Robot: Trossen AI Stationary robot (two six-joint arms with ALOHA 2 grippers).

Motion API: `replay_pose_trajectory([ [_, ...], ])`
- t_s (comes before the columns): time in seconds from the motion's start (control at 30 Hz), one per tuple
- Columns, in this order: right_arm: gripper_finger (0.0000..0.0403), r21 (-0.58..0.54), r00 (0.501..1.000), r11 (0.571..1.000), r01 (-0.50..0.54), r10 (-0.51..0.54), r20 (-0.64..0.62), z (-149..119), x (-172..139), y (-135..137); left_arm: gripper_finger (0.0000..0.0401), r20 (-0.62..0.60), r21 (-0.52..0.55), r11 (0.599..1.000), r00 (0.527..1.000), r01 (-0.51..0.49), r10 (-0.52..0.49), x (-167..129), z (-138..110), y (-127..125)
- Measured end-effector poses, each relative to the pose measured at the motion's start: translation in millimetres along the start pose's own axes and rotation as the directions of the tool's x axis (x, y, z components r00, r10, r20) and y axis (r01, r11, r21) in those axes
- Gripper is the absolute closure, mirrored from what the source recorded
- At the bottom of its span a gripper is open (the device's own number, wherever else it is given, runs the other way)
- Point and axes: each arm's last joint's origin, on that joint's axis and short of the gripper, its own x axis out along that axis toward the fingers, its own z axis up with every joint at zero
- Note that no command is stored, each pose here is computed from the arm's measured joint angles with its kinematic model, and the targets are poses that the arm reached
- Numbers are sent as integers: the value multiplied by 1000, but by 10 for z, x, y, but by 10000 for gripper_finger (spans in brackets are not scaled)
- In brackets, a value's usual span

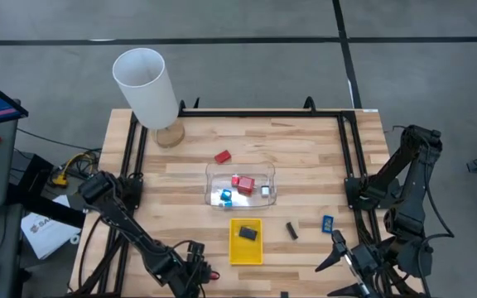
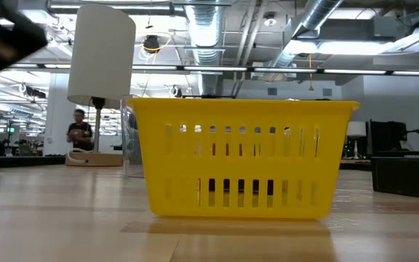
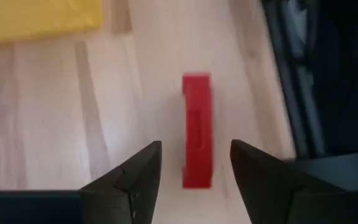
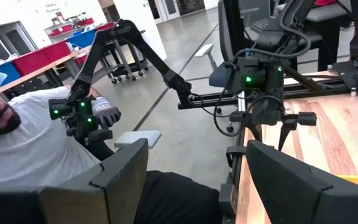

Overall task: Pick & Place Office items
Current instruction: Put the bottom red digital clock into the yellow bin

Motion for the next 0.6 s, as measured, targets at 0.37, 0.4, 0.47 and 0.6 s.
replay_pose_trajectory([
  [0.37,138,8,1000,1000,-1,1,0,0,0,0,217,11,-41,999,1000,22,-22,181,-209,86],
  [0.4,138,8,1000,1000,-1,1,0,0,0,0,220,13,-44,999,1000,21,-21,186,-208,94],
  [0.47,138,8,1000,1000,-1,1,0,0,0,0,230,20,-46,999,1000,19,-18,187,-202,96],
  [0.6,138,8,1000,1000,-1,1,0,0,0,0,265,43,-49,999,999,2,0,187,-190,98],
])
